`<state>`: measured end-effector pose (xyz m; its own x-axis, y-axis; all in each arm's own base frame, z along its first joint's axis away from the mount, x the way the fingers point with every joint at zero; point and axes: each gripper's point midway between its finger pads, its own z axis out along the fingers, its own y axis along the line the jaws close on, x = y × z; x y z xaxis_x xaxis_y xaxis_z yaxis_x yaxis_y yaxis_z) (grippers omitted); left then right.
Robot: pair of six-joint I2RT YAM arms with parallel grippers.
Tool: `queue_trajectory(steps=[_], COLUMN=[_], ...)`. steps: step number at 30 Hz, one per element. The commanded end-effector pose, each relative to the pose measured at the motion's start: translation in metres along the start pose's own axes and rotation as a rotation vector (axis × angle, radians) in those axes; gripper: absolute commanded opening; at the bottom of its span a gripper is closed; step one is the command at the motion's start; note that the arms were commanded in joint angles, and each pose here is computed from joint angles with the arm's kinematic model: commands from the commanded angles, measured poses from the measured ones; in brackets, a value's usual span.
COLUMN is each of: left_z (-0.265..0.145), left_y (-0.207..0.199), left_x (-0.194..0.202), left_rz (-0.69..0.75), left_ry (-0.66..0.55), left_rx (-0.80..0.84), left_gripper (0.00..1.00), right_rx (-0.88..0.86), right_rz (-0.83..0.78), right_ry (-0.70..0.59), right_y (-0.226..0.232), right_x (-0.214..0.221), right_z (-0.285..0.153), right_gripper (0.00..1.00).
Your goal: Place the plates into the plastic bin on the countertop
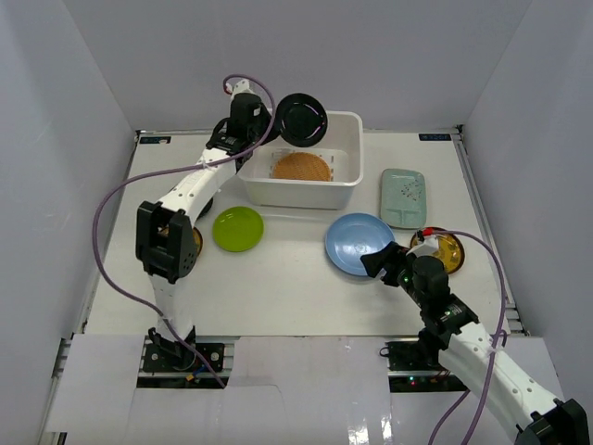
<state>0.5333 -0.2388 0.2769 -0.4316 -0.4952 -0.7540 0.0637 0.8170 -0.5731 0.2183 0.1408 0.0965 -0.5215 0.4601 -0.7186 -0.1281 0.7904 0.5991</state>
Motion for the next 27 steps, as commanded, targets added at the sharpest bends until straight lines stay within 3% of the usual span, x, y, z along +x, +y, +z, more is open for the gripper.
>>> queue_trajectory(steps=[1, 3, 7, 9, 11, 12, 14, 19, 24, 26, 27], left_z=[0.025, 0.038, 0.056, 0.059, 0.059, 0.058, 0.054, 0.02, -0.05, -0.093, -0.099], left_y=[0.017, 0.022, 0.037, 0.043, 0.043, 0.043, 0.039, -0.004, -0.031, -0.017, 0.017], left_x=[-0.006, 0.005, 0.029, 0.036, 0.036, 0.033, 0.025, -0.02, -0.052, -0.044, -0.006], left_rz=[0.043, 0.043, 0.035, 0.045, 0.057, 0.063, 0.08, 0.119, 0.144, 0.126, 0.12], left_ry=[-0.005, 0.023, 0.07, 0.084, 0.085, 0.078, 0.063, -0.014, -0.085, -0.092, -0.026], left_rx=[-0.07, -0.083, -0.109, -0.119, -0.116, -0.115, -0.108, 0.014, 0.102, 0.09, 0.018], left_gripper=[0.0, 0.0, 0.0, 0.24, 0.61, 0.85, 0.97, 0.98, 0.98, 0.98, 0.98], right_rx=[0.021, 0.067, 0.147, 0.186, 0.233, 0.245, 0.267, 0.275, 0.293, 0.282, 0.273], right_rz=[0.032, 0.033, 0.049, 0.064, 0.069, 0.071, 0.07, 0.063, 0.072, 0.078, 0.08], right_ry=[-0.004, 0.008, -0.008, 0.008, 0.028, 0.031, 0.021, 0.041, 0.054, 0.062, 0.066], right_y=[-0.003, -0.012, -0.029, -0.036, -0.045, -0.047, -0.052, -0.055, -0.06, -0.06, -0.06], right_x=[-0.001, 0.002, 0.005, 0.009, 0.015, 0.015, 0.015, 0.021, 0.027, 0.031, 0.033], right_z=[0.001, -0.001, 0.002, 0.005, 0.007, 0.008, 0.013, 0.024, 0.026, 0.025, 0.024], right_gripper=[0.82, 0.89, 0.93, 0.91, 0.88, 0.87, 0.86, 0.83, 0.58, 0.47, 0.41])
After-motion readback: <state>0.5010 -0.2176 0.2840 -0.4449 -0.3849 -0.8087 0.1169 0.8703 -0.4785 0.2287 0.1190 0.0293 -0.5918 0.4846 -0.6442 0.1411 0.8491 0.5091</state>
